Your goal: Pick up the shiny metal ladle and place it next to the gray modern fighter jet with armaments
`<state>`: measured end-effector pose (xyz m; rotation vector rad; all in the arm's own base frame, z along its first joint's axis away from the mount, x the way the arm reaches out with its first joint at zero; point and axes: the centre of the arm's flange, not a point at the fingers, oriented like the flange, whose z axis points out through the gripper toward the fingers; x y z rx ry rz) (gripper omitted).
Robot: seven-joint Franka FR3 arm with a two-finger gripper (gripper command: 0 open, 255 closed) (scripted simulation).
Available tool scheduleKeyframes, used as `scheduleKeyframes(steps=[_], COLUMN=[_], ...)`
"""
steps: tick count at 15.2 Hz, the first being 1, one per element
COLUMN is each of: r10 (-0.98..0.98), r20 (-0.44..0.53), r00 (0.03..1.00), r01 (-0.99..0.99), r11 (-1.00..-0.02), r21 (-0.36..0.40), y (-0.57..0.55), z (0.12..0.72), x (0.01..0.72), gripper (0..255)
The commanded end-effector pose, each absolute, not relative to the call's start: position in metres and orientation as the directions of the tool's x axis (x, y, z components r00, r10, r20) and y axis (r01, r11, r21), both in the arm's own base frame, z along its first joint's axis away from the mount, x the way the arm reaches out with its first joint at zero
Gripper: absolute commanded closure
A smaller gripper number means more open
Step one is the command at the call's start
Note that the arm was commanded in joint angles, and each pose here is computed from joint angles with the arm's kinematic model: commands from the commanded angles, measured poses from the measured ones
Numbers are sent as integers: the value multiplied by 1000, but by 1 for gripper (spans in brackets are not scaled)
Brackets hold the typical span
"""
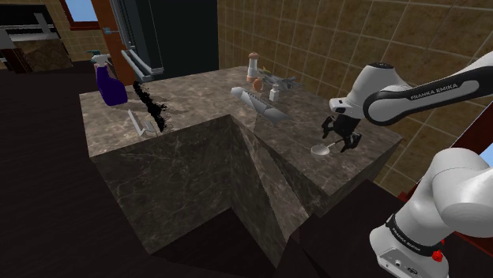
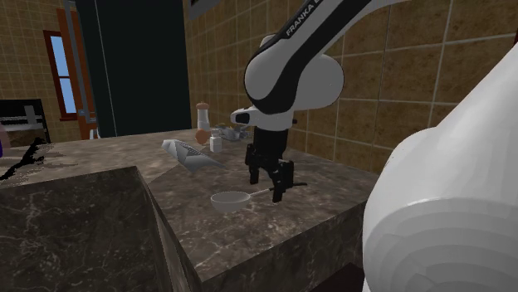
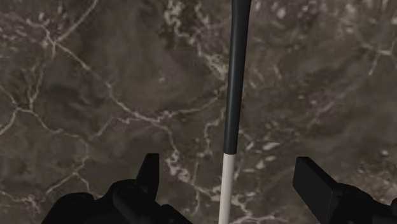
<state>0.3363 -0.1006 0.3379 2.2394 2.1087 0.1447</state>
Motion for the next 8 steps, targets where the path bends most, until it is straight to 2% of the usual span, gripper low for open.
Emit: scheduleKeyframes(steps=[1, 5, 6, 8], r10=[998, 998, 998, 998], r20=[26, 26, 26, 26], r00=[59, 59, 59, 59], r01=[992, 992, 992, 992], r11=[-61, -61, -61, -61], r21=[110, 110, 110, 110], y=[-101, -101, -101, -101], z=[337, 337, 337, 337], x=[336, 336, 336, 336], gripper=[0, 0, 255, 255])
